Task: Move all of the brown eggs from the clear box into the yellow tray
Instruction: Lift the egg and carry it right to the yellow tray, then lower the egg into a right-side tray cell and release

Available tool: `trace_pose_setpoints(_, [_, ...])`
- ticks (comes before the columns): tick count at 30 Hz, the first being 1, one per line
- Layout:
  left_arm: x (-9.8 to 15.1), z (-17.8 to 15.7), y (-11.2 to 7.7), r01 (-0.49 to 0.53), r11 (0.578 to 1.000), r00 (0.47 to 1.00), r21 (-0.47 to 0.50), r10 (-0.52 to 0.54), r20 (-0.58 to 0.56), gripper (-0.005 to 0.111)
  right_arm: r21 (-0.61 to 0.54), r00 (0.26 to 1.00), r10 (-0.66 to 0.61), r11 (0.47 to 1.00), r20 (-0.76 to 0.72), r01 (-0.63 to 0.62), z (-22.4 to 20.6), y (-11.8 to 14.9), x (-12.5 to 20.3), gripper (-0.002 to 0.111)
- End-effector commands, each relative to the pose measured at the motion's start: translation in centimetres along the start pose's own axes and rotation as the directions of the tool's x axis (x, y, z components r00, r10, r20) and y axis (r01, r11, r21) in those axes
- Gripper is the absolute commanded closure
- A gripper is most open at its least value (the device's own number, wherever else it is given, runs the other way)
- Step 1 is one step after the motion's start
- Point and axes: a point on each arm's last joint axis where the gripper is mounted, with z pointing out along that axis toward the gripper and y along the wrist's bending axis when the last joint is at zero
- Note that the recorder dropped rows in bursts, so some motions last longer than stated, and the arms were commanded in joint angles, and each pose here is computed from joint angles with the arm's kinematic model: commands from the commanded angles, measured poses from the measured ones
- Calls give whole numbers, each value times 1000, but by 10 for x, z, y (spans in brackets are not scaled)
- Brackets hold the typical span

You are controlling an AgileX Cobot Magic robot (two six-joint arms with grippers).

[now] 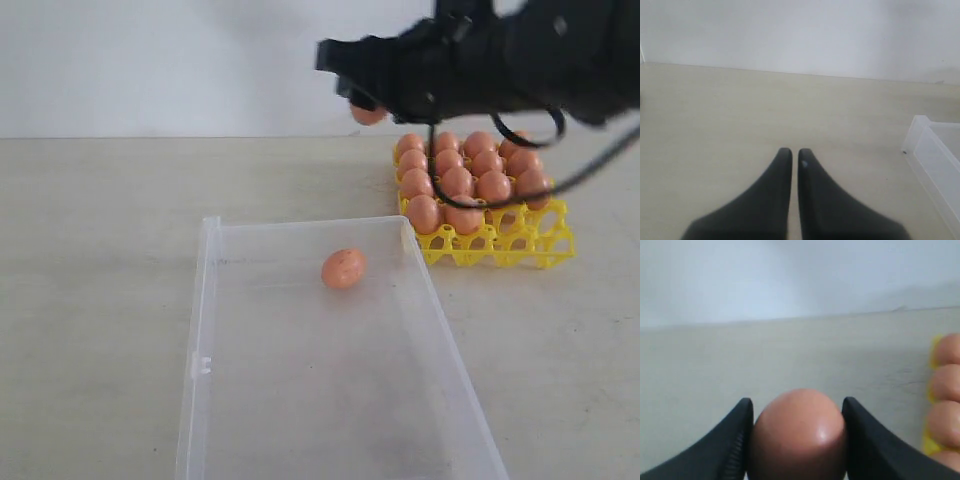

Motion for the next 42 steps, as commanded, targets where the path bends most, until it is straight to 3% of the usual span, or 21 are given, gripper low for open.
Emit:
trace_pose_setpoints(1, [0,0,0,0,1000,1000,0,0,7,103,31,772,299,925,562,-380,-63,-58,7,109])
trace_pose_setpoints(3, [0,0,0,0,1000,1000,0,0,7,103,-104,589,449,845,671,-525,-79,-84,8,109])
trace_pose_setpoints(4, [0,0,0,0,1000,1000,0,0,7,103,-141,541,488,817,685,-559,-81,-98,6,109])
trace_pose_setpoints(7, [0,0,0,0,1000,1000,0,0,7,103,-292,492,609,763,622,-576,-74,-133,-12,109])
trace_pose_setpoints(8, [0,0,0,0,1000,1000,0,0,7,103,-338,530,614,778,585,-529,-68,-147,-24,109])
trace_pose_setpoints(9, [0,0,0,0,1000,1000,0,0,7,103,-401,542,650,758,533,-514,-64,-157,-32,109])
trace_pose_setpoints(10, [0,0,0,0,1000,1000,0,0,7,103,-462,603,648,759,465,-459,-59,-163,-39,109])
trace_pose_setpoints(11, [0,0,0,0,1000,1000,0,0,7,103,-541,634,670,721,387,-433,-53,-179,-50,109])
trace_pose_setpoints(13, [0,0,0,0,1000,1000,0,0,7,103,-570,743,619,716,253,-402,-37,-201,-55,109])
trace_pose_setpoints(14, [0,0,0,0,1000,1000,0,0,7,103,-557,814,566,720,128,-414,-30,-208,-54,109])
trace_pose_setpoints(17, [0,0,0,0,1000,1000,0,0,7,103,-497,959,272,822,-83,-276,-10,-222,-39,109])
trace_pose_setpoints(20, [0,0,0,0,1000,1000,0,0,7,103,-495,976,24,859,-216,-131,-1,-224,-17,109])
trace_pose_setpoints(25, [0,0,0,0,1000,1000,0,0,7,103,-442,983,-153,892,-104,92,9,-235,-12,109])
trace_pose_setpoints(28, [0,0,0,0,1000,1000,0,0,7,103,-429,969,-232,886,-84,176,11,-240,-8,109])
trace_pose_setpoints(42, [0,0,0,0,1000,1000,0,0,7,103,-468,970,-219,872,-108,145,36,-261,31,108])
